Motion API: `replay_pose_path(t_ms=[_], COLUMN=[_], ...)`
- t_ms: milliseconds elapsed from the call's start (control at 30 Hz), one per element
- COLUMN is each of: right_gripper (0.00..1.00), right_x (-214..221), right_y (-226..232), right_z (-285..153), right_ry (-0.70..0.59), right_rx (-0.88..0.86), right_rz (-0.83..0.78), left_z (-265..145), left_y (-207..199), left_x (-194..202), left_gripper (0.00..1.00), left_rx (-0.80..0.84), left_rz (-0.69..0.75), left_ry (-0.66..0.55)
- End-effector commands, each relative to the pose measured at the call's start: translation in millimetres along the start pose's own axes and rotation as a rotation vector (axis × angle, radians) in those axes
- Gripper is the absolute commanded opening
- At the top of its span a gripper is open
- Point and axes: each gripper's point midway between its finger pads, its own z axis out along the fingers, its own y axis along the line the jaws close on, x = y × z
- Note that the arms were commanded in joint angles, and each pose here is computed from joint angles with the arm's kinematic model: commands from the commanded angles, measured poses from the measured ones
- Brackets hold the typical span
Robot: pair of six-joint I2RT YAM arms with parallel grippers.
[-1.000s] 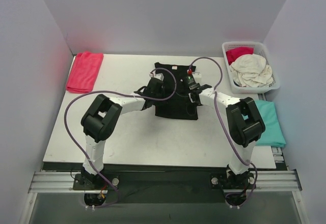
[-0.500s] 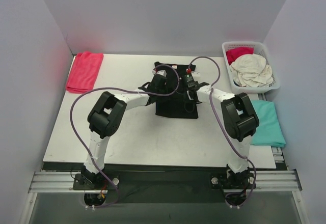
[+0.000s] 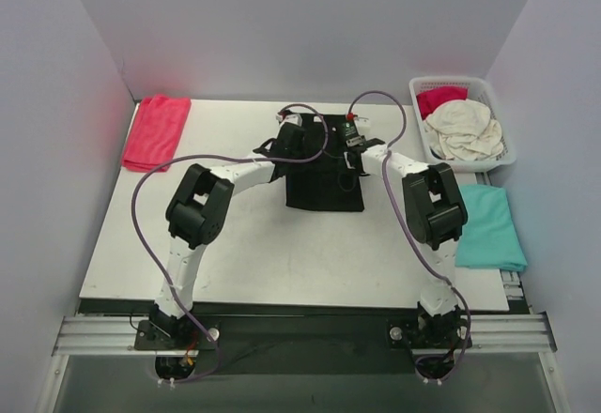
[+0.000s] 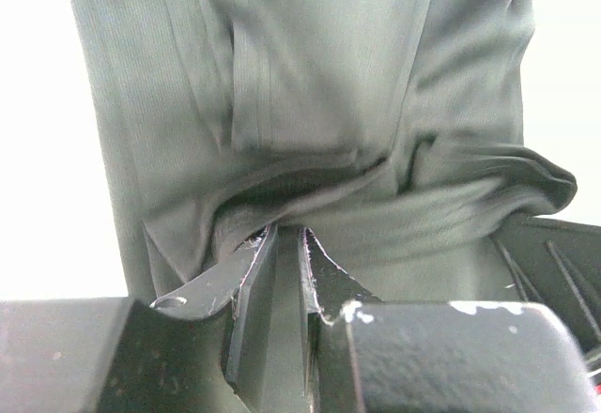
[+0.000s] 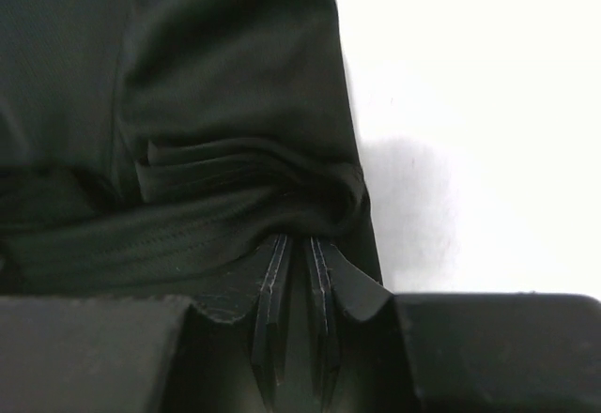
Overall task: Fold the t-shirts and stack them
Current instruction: Fold the folded rectangular tshirt in 1/3 of the way
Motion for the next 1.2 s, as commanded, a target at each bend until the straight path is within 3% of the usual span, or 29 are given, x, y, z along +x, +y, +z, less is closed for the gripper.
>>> replay_pose_path(t_ms=[0,300,433,700,833,967,1033,1167], right_gripper=[0.13,0.11,0.11,0.1,0.11,0.3,0.38,0.44], right_x=[-33.5,-81.5,-99.6,-119.0,-119.8,-117.1,-111.8,-102.6], right_y=[-1.8,6.2,12.4,3.1,-11.4,-14.2,-19.0,-28.6], right_z=[-0.5,24.4,37.0,36.2,19.5,3.2,-4.2,-13.8], right_ry=[-0.062,-0.115,-0.124,-0.154,-0.176,-0.182,-0.176,-0.169], right_rx=[0.024,-0.018,-0.068,-0.077,-0.055,-0.073,-0.066,-0.046], right_rz=[0.015,0.08,0.116,0.145,0.167,0.173,0.173,0.178], left_z=[3.0,28.7,31.4,-17.9,-37.2,-50.0,-52.8,-73.3], left_y=[-9.1,-14.3,-17.4,-22.6,-25.5,-20.3,-3.1,-8.1], left_x=[-42.5,-81.5,-112.1,-165.5,-166.0,-151.0,-134.2,-107.1], left_gripper=[0.26,0.26,0.26,0.26,0.28,0.29,0.29,0.3], left_rx=[0.009,0.032,0.061,0.166,0.178,0.151,0.062,0.052], left_rz=[0.011,0.009,-0.007,-0.031,-0.006,0.0,-0.035,-0.052], left_ry=[-0.103,-0.208,-0.312,-0.514,-0.512,-0.436,-0.359,-0.267])
